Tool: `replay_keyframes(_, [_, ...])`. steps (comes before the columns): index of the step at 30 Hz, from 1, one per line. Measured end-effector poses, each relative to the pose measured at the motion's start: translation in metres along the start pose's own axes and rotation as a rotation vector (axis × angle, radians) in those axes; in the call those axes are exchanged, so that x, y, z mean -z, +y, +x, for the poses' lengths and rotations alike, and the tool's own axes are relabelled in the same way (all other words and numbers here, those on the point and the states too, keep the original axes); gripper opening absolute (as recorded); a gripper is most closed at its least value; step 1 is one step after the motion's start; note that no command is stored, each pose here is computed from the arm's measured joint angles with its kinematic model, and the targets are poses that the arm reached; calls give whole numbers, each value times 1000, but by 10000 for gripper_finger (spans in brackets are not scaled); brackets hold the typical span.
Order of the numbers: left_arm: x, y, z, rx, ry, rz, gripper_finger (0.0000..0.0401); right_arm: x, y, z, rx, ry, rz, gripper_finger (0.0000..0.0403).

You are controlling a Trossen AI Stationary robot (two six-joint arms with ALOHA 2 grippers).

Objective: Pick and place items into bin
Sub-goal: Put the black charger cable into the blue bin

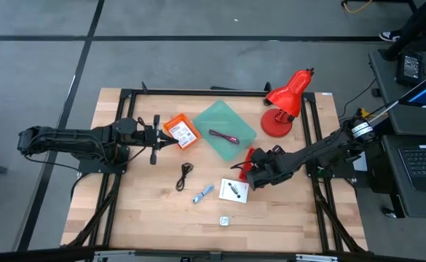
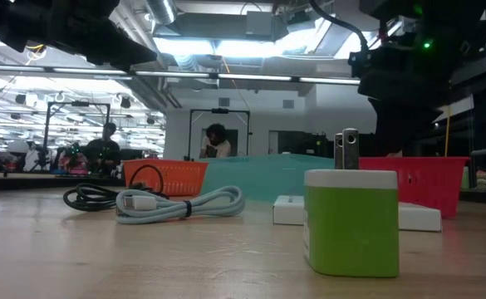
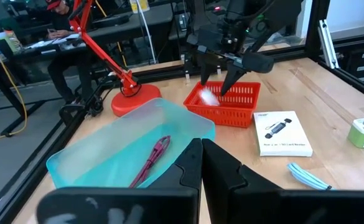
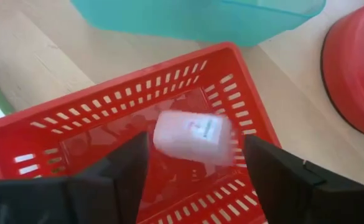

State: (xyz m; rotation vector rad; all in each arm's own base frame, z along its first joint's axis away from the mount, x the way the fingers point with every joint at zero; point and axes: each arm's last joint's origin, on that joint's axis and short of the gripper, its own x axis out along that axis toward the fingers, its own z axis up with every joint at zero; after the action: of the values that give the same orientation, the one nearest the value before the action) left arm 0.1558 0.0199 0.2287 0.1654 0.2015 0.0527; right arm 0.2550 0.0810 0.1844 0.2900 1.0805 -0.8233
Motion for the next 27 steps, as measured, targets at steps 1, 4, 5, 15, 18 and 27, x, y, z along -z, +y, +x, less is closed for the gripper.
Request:
replay_keyframes(1, [0, 0, 0, 0, 0, 0, 2, 0, 0, 0, 0, 0, 0, 244])
replay_keyframes(4, [0, 0, 0, 0, 0, 0, 5, 0, -1, 0, 4, 1, -1, 244])
replay_keyframes(5, [0, 0, 0, 0, 0, 0, 5, 0, -1, 0, 5, 1, -1, 243])
replay_keyframes(15, [0, 0, 0, 0, 0, -8, 2, -7, 1, -5, 16, -63, -23, 198])
replay_keyframes(18, [0, 0, 0, 1, 0, -9, 4, -16, 7, -15, -10, -106, -69, 174])
replay_keyframes(27, [1, 0, 0, 5, 14, -20, 2, -24, 32, -29, -196, -255, -254, 74])
